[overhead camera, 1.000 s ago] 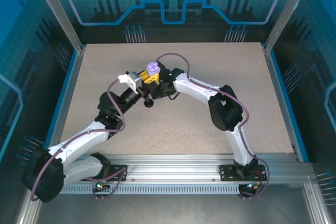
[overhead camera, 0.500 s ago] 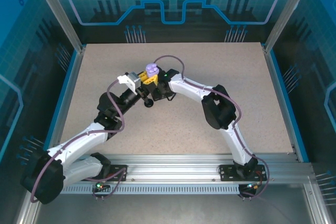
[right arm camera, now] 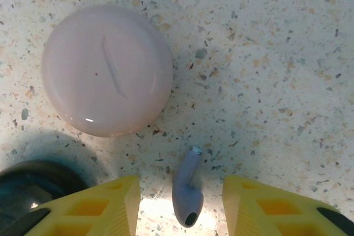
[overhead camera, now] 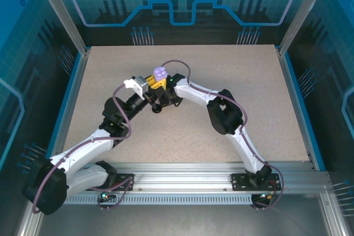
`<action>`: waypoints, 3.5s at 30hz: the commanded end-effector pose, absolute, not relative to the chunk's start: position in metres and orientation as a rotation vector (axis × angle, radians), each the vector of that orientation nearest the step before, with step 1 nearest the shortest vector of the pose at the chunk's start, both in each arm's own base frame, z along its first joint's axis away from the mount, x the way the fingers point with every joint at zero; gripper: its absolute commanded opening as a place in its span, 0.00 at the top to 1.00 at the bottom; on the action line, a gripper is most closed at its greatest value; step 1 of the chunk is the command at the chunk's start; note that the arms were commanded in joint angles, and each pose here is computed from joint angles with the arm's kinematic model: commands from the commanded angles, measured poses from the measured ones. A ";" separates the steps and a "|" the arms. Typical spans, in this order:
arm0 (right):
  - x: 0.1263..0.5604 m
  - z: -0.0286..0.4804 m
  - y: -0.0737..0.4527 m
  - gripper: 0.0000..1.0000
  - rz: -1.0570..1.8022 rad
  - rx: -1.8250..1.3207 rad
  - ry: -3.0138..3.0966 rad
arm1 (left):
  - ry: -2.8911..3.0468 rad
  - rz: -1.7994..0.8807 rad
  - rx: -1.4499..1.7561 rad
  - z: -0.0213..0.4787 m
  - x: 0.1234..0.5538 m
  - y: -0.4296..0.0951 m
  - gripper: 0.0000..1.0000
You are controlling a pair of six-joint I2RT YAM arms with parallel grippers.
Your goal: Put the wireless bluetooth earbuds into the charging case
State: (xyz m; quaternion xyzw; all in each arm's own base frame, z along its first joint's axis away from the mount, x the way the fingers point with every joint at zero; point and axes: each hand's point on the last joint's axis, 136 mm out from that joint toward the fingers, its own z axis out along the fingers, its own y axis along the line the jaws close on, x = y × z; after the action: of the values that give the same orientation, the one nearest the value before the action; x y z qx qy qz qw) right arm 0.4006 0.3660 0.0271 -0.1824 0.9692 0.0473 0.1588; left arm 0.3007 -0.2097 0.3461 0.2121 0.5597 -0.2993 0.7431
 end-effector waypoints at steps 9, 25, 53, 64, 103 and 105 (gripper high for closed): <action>0.407 0.015 0.360 0.60 0.081 -0.501 2.794 | 1.217 -0.657 0.436 0.352 0.300 -0.203 1.00; 0.402 0.021 0.355 0.76 -0.012 -0.513 2.769 | 1.212 -0.664 0.428 0.355 0.299 -0.202 1.00; 0.349 0.071 0.273 0.79 -0.062 -0.311 2.708 | 1.224 -0.733 0.441 0.355 0.296 -0.209 1.00; 0.316 0.078 0.264 0.77 0.047 -0.221 2.720 | 1.228 -0.752 0.442 0.355 0.295 -0.211 1.00; 0.237 0.045 0.274 0.58 0.000 0.110 2.804 | 1.237 -0.766 0.429 0.354 0.290 -0.209 1.00; 0.238 0.041 0.278 0.58 -0.018 0.142 2.803 | 1.238 -0.767 0.428 0.354 0.290 -0.209 1.00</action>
State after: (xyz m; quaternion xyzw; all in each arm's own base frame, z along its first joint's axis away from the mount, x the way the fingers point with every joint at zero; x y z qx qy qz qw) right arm 0.2417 0.2801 0.0490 0.0066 0.9854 0.0200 0.1688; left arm 0.2966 -0.2107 0.3443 0.1929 0.5742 -0.3413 0.7187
